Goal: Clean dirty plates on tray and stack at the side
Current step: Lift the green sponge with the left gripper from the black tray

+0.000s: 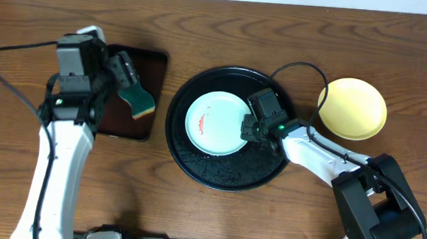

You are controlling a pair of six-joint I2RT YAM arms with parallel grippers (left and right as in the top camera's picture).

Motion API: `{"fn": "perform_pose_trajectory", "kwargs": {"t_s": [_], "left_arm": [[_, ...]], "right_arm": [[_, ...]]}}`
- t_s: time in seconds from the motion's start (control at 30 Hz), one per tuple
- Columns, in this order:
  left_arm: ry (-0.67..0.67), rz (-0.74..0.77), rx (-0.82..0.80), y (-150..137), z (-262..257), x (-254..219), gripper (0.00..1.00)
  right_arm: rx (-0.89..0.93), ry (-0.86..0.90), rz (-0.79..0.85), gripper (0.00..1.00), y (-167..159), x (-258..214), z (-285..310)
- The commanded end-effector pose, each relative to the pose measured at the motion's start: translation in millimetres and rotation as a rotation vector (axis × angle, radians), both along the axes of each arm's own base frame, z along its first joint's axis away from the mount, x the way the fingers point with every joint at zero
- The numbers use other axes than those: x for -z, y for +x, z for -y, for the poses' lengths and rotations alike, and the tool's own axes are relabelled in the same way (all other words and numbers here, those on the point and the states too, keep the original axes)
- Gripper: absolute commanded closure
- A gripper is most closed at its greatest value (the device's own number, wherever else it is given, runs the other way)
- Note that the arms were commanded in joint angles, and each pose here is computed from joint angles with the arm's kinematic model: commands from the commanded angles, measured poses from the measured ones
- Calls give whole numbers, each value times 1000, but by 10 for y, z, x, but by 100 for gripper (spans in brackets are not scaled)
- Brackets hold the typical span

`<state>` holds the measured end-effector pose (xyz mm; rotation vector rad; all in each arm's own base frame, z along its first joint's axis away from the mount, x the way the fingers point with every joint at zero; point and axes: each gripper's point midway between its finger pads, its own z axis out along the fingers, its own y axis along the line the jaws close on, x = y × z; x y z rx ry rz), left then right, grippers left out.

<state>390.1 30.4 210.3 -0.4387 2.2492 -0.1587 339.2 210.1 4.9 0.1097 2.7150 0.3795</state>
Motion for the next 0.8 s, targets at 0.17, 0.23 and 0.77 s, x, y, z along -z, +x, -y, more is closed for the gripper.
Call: {"fn": "perform_pose_trajectory", "kwargs": {"t_s": [0.17, 0.23, 0.77], "left_arm": [[140, -91, -155, -9, -452, 234, 21], [137, -124, -169, 22, -522, 377, 21], [113, -248, -240, 61, -875, 932, 22]], "right_arm": [[13, -39, -2, 78, 30, 61, 92], [10, -40, -2, 78, 28, 62, 92], [11, -38, 2, 76, 38, 57, 88]]}}
